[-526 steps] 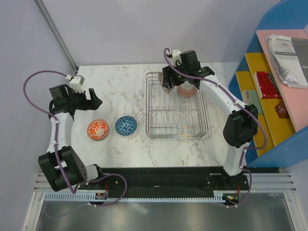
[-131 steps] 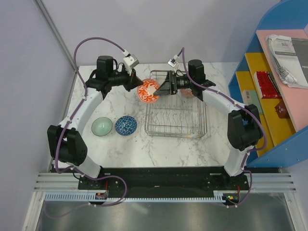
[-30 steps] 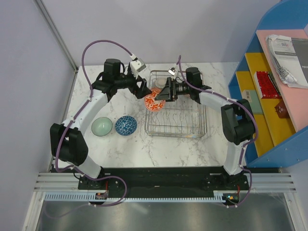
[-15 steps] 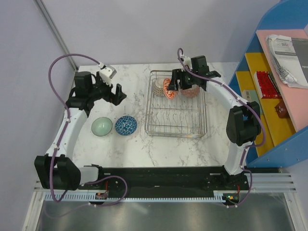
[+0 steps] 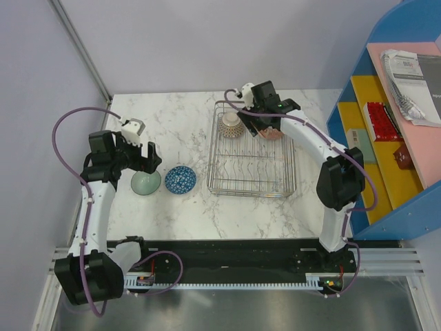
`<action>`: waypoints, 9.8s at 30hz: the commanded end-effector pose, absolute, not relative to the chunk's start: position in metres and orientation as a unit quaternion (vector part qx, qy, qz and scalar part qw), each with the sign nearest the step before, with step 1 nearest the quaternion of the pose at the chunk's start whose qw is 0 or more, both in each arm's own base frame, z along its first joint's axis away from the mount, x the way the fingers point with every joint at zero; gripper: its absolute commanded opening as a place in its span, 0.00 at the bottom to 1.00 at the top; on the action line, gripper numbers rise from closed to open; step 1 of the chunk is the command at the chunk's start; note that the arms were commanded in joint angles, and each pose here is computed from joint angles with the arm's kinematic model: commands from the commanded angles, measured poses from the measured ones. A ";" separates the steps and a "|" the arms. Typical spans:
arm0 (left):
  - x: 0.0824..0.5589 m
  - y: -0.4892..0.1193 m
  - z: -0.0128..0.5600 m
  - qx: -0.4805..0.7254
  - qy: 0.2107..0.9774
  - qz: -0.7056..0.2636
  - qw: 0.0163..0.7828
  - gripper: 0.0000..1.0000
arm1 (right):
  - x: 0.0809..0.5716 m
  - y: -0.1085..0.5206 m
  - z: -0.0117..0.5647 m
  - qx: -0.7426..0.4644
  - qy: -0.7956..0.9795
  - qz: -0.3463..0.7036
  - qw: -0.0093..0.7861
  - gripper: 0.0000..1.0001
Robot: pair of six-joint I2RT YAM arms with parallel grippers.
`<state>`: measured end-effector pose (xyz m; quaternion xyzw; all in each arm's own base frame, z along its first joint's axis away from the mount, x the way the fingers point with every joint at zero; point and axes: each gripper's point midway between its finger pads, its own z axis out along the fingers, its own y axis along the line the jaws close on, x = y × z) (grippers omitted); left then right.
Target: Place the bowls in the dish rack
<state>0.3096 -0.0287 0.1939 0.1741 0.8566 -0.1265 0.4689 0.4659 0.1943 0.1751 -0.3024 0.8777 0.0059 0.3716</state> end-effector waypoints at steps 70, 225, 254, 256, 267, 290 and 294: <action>0.300 -0.017 0.205 0.161 0.845 -0.126 0.494 1.00 | 0.479 0.214 0.100 -0.471 0.789 -0.286 0.272 0.98; 0.350 -0.043 0.224 0.268 0.866 -0.164 0.388 0.02 | 0.287 0.266 0.300 -0.541 0.712 0.069 0.443 0.97; 0.336 -0.214 0.201 0.470 0.821 -0.239 0.218 0.02 | 0.255 0.376 0.248 -0.715 0.559 -0.099 0.408 0.70; 0.332 -0.218 0.203 0.475 0.818 -0.238 0.220 0.02 | 0.256 0.376 0.244 -0.716 0.559 -0.103 0.405 0.69; 0.307 -0.232 0.216 0.500 0.804 -0.232 0.223 0.02 | 0.261 0.373 0.225 -0.724 0.566 -0.113 0.378 0.60; 0.305 -0.230 0.206 0.499 0.809 -0.228 0.211 0.02 | 0.256 0.363 0.200 -0.748 0.579 -0.131 0.297 0.00; 0.306 -0.229 0.200 0.496 0.812 -0.227 0.208 0.20 | 0.256 0.368 0.211 -0.740 0.583 -0.121 0.313 0.00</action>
